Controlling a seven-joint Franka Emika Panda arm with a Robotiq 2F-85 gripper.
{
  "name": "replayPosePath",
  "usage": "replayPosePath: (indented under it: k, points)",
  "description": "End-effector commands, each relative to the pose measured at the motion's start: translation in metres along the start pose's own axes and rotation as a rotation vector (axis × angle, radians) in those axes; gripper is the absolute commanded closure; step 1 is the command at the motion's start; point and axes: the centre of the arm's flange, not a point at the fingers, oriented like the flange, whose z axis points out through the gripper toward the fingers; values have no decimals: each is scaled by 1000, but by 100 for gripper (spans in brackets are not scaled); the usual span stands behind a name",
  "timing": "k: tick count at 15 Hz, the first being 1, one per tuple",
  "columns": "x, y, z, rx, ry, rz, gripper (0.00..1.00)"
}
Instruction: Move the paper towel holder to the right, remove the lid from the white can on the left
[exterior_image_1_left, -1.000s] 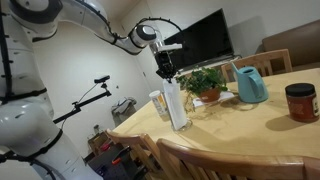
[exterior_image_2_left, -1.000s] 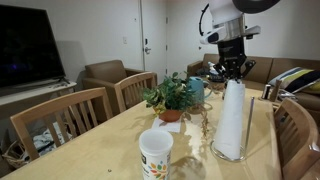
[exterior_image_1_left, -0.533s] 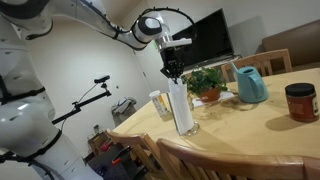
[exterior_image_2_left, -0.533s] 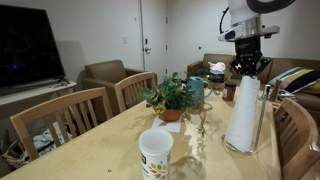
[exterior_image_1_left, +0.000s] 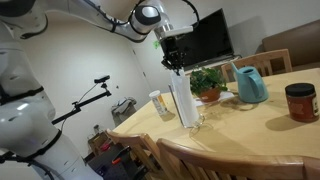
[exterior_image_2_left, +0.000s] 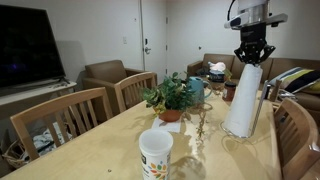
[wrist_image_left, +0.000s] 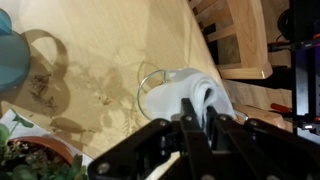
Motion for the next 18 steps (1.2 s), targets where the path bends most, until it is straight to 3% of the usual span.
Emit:
replayPosePath:
  k: [1,8,13,18]
  points:
    - [-10,8,-41,-11,6,44,97]
    - [-28,46,-70,-13,-17,138,97]
    - [-29,83,-71,-35,-77,268,97]
    - [-24,114,-59,-5,-116,276,97]
